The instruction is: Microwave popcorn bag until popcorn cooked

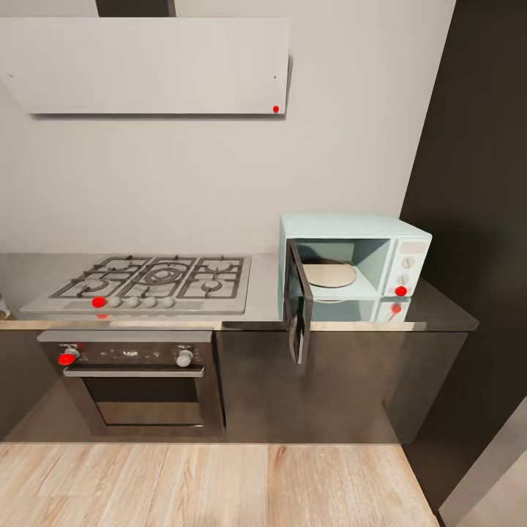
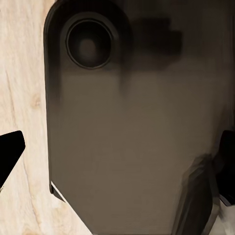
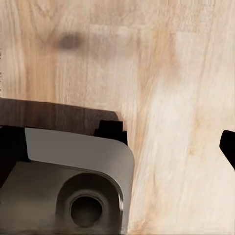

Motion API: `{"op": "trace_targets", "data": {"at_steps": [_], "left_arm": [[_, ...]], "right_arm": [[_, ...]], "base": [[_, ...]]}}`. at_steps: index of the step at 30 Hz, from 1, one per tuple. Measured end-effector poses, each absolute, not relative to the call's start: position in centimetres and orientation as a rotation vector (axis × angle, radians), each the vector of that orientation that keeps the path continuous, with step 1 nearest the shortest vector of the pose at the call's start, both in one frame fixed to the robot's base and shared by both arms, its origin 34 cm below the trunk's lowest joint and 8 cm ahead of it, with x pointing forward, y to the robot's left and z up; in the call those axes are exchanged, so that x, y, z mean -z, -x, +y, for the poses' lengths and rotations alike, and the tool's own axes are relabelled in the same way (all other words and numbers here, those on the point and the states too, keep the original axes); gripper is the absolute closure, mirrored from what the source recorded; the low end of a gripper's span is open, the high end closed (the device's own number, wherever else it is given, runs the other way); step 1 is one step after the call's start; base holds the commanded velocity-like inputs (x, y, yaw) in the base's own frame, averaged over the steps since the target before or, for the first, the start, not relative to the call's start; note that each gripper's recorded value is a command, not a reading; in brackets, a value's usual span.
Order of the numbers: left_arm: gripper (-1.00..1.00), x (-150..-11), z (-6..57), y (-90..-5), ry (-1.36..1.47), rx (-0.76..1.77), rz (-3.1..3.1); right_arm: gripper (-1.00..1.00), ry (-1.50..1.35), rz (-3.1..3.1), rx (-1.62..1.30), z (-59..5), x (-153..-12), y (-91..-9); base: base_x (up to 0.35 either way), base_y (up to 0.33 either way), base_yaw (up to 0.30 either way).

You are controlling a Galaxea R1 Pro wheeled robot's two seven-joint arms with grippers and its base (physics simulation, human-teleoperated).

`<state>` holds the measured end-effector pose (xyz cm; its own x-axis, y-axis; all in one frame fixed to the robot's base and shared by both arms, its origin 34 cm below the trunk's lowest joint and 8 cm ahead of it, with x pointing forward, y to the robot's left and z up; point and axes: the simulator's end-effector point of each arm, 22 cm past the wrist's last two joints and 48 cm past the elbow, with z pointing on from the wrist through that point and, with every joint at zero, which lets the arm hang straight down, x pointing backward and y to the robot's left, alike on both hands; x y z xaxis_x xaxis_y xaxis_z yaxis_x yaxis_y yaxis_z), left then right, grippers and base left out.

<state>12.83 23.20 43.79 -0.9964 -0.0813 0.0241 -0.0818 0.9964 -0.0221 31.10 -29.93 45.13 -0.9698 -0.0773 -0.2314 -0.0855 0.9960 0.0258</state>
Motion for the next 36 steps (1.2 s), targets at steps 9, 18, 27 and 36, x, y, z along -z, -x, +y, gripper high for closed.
{"op": "trace_targets", "data": {"at_steps": [9,18,27,36], "left_arm": [[-1.0,-43.8,23.4,-13.8,-0.134,-0.027,-3.165],[-1.0,-43.8,23.5,-14.0,-0.135,-0.023,-3.169],[-1.0,-43.8,23.4,-14.2,-0.136,-0.022,-3.174],[-1.0,-43.8,23.4,-14.4,-0.136,-0.023,-3.18]], "right_arm": [[-1.0,0.135,2.92,-0.009,-30.7,-44.9,-29.8],[-1.0,0.122,2.916,0.057,-30.6,-44.9,-30.0],[-1.0,0.122,2.912,0.055,-30.4,-45.0,-30.1],[-1.0,0.122,2.907,0.055,-30.4,-45.0,-30.3]], "base": [[0.0,0.0,0.0],[0.0,0.0,0.19],[0.0,0.0,0.262],[0.0,0.0,0.263]]}}
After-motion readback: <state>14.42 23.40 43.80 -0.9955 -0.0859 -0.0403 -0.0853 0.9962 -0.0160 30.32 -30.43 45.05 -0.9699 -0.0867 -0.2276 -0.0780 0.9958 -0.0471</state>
